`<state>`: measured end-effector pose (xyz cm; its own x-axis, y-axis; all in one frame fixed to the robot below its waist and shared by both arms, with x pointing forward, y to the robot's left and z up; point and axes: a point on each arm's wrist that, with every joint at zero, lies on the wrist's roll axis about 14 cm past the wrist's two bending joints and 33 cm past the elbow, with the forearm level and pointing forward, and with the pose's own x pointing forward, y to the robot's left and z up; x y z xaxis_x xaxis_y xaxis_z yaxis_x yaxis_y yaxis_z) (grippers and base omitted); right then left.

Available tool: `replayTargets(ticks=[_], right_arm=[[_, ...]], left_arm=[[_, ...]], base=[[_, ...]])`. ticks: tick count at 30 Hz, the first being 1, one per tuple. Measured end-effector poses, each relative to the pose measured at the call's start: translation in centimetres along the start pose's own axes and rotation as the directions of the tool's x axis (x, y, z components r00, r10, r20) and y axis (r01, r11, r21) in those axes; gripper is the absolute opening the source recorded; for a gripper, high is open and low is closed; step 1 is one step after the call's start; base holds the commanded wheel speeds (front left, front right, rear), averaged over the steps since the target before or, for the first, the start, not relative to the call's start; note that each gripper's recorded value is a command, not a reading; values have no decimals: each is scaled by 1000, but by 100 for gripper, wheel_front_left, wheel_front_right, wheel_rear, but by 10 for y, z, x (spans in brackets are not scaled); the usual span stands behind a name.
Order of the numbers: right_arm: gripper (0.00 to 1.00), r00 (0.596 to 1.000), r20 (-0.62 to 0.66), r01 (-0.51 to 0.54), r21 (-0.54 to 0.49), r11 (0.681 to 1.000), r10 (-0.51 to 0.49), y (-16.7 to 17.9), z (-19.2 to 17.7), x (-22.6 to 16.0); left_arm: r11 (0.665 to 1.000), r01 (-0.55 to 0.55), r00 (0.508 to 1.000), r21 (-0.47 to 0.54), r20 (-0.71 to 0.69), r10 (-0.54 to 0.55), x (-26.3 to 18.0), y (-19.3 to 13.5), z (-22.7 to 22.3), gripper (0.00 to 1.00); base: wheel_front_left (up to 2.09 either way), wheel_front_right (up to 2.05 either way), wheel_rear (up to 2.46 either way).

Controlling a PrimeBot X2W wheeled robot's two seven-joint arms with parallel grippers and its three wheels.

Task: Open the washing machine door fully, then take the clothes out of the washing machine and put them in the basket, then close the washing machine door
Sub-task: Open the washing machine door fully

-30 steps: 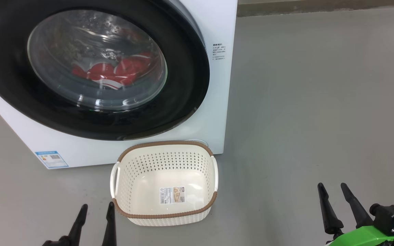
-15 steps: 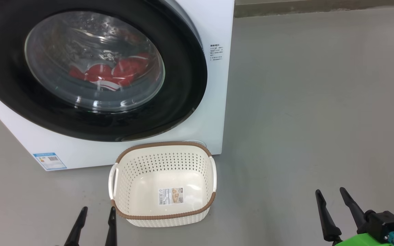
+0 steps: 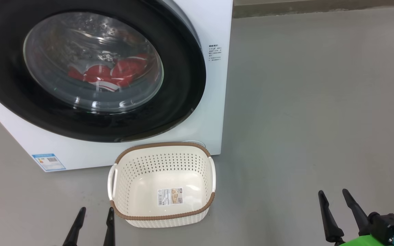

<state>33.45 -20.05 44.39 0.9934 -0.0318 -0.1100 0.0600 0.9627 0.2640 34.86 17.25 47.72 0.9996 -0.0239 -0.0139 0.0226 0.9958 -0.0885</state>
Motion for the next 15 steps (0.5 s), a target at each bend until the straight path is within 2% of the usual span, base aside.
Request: replayTargets(ticks=[1, 2, 9, 15], right_arm=[[18, 1000, 4, 0, 7, 1000, 0, 0, 1, 0], [0, 1000, 9, -1, 16, 1000, 1, 1, 2, 1], [0, 995, 101, -29, 214, 976, 7, 15, 29, 19], [0, 971, 237, -122, 376, 918, 32, 35, 76, 52]], left_arm=[[1000, 0, 1000, 0, 0, 0, 0, 0, 0, 100], [1000, 0, 1000, 0, -1, 0, 0, 0, 0, 100], [1000, 1, 1000, -3, -12, -1, -1, 0, -4, 100], [1000, 1, 1000, -7, -26, -1, -1, -1, -8, 100]], base=[[0, 0, 0], [0, 0, 0], [0, 0, 0], [0, 0, 0]])
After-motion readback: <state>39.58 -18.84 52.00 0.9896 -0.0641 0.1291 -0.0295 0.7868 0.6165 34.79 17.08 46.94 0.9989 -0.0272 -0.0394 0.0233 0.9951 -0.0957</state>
